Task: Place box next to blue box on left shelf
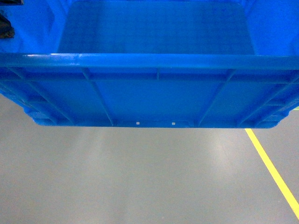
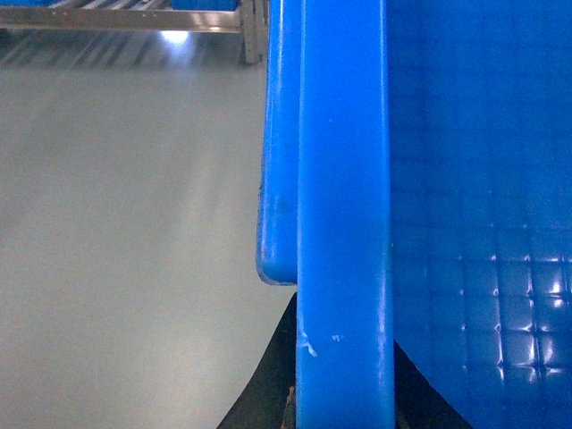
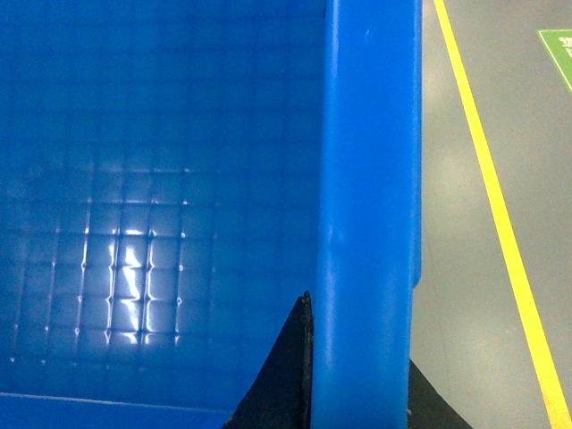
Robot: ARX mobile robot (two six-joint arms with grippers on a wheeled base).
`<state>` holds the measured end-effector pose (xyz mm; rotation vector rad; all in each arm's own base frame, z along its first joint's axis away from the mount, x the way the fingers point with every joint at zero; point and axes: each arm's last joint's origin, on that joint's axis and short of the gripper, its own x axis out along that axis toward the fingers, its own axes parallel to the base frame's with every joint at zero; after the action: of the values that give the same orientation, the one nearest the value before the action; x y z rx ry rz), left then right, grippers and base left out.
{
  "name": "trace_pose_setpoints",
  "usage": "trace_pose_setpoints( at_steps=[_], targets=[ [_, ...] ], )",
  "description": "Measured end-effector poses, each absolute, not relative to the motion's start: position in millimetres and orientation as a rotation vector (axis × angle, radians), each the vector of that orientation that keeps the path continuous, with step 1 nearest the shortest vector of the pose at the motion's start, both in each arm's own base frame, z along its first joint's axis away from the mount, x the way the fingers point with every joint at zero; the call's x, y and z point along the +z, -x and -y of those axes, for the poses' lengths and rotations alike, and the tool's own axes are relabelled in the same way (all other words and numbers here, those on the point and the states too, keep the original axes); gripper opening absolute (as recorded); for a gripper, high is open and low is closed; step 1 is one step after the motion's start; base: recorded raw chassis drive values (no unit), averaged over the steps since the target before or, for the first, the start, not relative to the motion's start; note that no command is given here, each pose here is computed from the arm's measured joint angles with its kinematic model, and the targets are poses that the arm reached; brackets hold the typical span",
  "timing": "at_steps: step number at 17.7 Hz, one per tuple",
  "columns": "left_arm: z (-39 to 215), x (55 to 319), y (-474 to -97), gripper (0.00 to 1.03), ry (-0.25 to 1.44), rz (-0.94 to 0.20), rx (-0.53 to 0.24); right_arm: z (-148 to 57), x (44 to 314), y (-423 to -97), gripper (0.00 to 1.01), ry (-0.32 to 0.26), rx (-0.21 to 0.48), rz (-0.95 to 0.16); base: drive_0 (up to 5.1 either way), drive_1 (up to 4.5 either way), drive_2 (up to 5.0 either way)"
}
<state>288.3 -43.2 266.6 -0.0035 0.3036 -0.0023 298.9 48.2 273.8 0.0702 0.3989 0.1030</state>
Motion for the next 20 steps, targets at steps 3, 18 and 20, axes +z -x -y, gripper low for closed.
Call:
trace_pose_setpoints(
  at_steps=[3, 18, 20],
  targets=[
    [43.1, 266.5, -288.3, 0.06, 0.003, -0.304, -0.001, -48.2, 273.6, -299.0, 0.07, -0.07, 0.103, -0.4, 0.2, 4.37, -4.0],
    [42.9, 266.4, -288.3, 0.06, 0.003, -0.305, -0.001, -48.4, 273.4, -299.0, 0.07, -0.07, 0.105, -0.401, 0.2, 4.37, -4.0],
    [43.0, 266.5, -288.3, 0.06, 0.004, -0.304, -0.002, -48.4, 273.5, -299.0, 0.07, -0.07, 0.105, -0.401, 0.2, 4.37, -4.0]
  ],
)
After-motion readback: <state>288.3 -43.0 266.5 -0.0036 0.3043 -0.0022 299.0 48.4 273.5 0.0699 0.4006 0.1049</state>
